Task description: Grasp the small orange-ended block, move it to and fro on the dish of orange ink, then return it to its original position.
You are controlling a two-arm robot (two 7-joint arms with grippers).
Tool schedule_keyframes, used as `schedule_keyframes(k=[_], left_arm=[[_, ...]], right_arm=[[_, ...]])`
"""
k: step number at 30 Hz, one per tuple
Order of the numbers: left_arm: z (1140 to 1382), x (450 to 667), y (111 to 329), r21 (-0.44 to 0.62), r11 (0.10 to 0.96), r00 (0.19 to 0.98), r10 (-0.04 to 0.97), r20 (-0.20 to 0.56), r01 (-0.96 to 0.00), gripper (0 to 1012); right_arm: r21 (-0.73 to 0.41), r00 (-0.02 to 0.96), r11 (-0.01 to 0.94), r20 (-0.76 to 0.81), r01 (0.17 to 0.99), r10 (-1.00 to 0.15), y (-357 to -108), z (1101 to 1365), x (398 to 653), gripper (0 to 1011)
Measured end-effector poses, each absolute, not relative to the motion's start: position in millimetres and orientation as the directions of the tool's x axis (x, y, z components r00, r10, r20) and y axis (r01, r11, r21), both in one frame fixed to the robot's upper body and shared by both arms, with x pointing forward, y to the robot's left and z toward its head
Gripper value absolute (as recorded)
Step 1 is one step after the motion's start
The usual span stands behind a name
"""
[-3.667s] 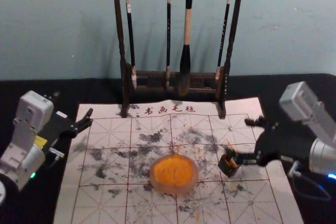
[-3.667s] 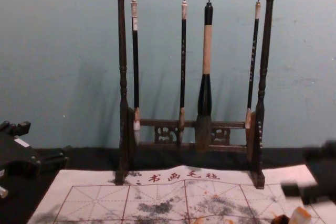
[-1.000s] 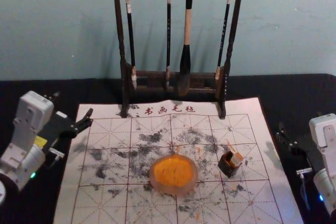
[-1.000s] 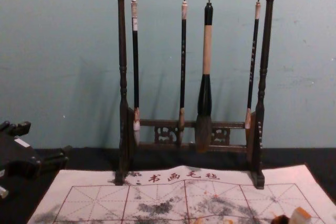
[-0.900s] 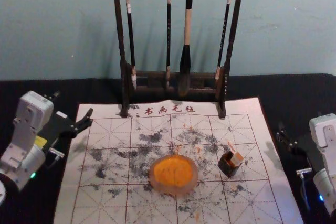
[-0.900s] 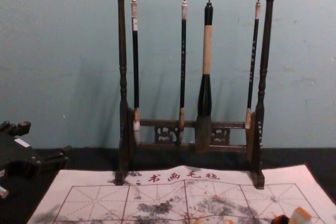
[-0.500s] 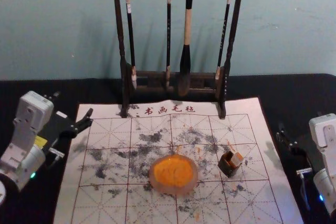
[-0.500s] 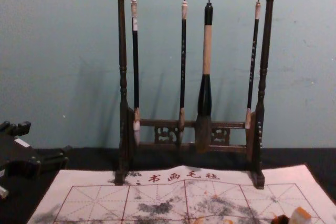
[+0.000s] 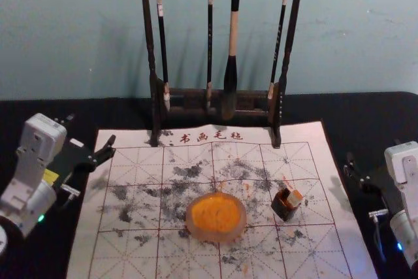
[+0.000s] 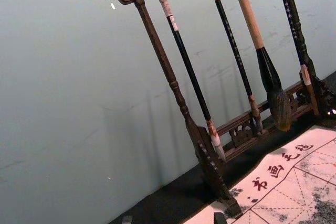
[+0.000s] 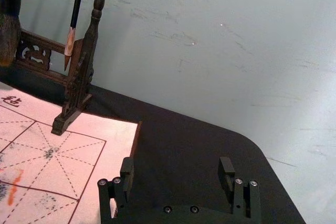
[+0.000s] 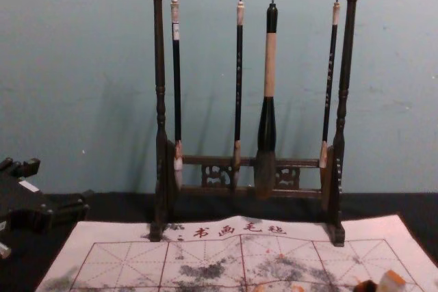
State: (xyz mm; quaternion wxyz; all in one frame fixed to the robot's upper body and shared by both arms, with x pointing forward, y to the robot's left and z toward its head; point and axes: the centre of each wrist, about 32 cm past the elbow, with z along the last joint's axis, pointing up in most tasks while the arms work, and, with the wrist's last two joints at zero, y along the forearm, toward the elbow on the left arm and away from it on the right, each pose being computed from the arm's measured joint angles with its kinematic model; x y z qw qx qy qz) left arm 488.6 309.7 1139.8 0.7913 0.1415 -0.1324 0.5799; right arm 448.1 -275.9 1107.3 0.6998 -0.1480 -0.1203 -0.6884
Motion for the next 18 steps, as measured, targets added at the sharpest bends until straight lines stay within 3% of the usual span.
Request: schedule_keyframes(k=[18], left_arm=[[1139.8,488.6,309.7,0.07,0.287,0.292,0.88,0.374,-0.955,1001]], right_arm=[[-0.041,0.023,0.009,0.372,0.999,-0.928,-275.9,1107.4,448.2,1000]])
